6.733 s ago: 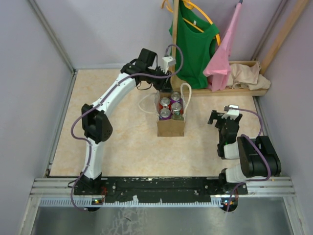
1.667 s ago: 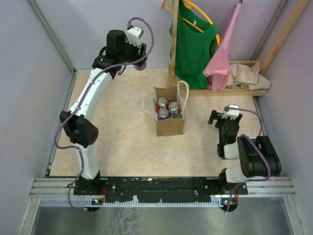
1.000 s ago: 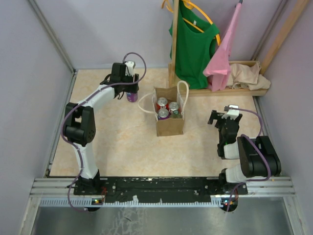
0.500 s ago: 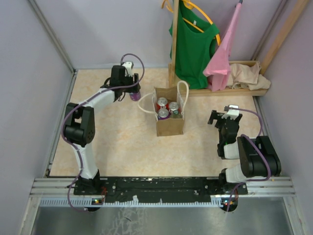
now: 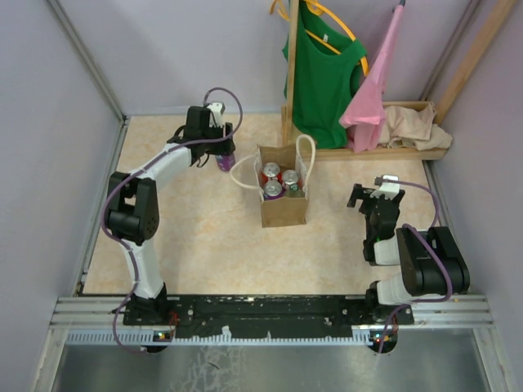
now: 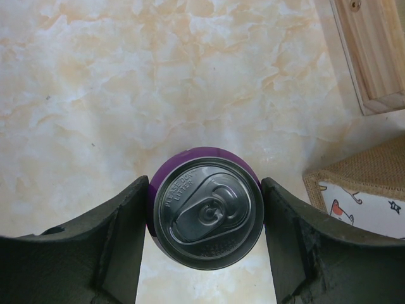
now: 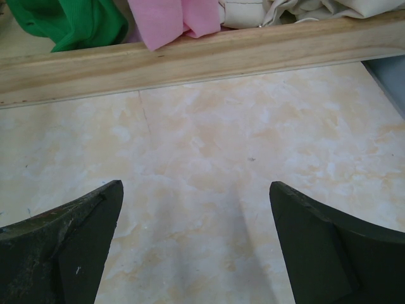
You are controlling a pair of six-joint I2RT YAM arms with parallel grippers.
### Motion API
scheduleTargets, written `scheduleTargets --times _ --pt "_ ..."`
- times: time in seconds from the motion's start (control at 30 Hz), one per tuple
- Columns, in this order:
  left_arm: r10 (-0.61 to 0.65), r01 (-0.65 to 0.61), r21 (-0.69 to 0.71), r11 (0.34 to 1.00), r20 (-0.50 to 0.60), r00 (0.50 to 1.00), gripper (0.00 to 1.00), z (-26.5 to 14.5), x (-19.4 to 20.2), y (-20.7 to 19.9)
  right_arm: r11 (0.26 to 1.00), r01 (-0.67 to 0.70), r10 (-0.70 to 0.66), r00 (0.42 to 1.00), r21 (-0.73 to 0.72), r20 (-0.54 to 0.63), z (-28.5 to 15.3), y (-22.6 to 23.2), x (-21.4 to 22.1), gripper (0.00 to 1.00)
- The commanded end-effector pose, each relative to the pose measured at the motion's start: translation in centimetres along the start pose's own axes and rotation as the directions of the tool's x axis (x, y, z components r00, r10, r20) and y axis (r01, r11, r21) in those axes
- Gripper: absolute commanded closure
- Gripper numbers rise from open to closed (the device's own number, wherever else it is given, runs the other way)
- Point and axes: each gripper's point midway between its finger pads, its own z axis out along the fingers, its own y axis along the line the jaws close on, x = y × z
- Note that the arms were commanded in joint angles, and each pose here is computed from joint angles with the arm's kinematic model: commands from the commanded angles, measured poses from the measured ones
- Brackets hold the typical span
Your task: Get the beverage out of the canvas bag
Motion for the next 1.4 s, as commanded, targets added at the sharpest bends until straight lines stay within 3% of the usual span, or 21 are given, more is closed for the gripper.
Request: scheduleTargets --times 0.0,0.2,0.27,0.43,0.6,0.9,1.07,1.17,1.33,1.37 --pt "0.041 -0.042 0.022 0.999 0.078 0.996 0.78 -0.9 -3.0 -1.3 1.0 -0.014 0.014 0.998 0.001 0.069 0.6 0.1 -2.0 0.01" --pt "0.057 -0.058 0.014 0.998 0.045 0.997 0.46 -0.8 -2.4 -1.2 1.0 -0.014 0.014 0.997 0.001 0.07 0.6 0.1 -2.1 0.01" --pt "0.059 -0.059 0.008 0.998 0.043 0.997 0.28 -1.0 -2.4 -1.1 1.0 -0.015 0.015 0.997 0.001 0.07 0.6 0.1 -2.1 0.01" --pt "0.062 -0.062 0.008 0.998 0.037 0.997 0.18 -1.0 -2.2 -1.1 1.0 -0.014 0.014 0.997 0.002 0.07 0.6 0.1 -2.1 0.01" --pt "0.061 -0.062 0.006 0.998 0.035 0.997 0.01 -1.2 -2.2 -1.0 1.0 -0.014 0.014 0.997 0.002 0.07 0.6 0.1 -2.1 0.01" --pt "0.148 -0.148 -0.007 0.989 0.144 0.979 0.04 -4.8 -8.9 -1.7 1.0 -0.014 0.014 0.997 0.001 0.07 0.6 0.1 -2.1 0.01" --pt "0.268 -0.295 0.097 0.951 0.221 0.938 0.06 -7.6 -13.0 -5.0 1.0 -0.015 0.015 0.997 0.001 0.07 0.6 0.1 -2.1 0.01" --pt "0.301 -0.371 0.227 0.9 0.29 0.908 0.09 -9.6 -14.2 -8.2 1.0 -0.015 0.015 0.997 0.001 0.071 0.6 0.1 -2.1 0.01" --pt "0.32 -0.427 0.387 0.817 0.31 0.895 0.28 -11.3 -13.5 -12.1 1.0 -0.015 0.015 0.997 0.001 0.07 0.6 0.1 -2.1 0.01" --pt "0.332 -0.434 0.396 0.809 0.3 0.894 0.37 -11.3 -13.1 -12.4 1.0 -0.015 0.015 0.997 0.002 0.07 0.6 0.1 -2.1 0.01"
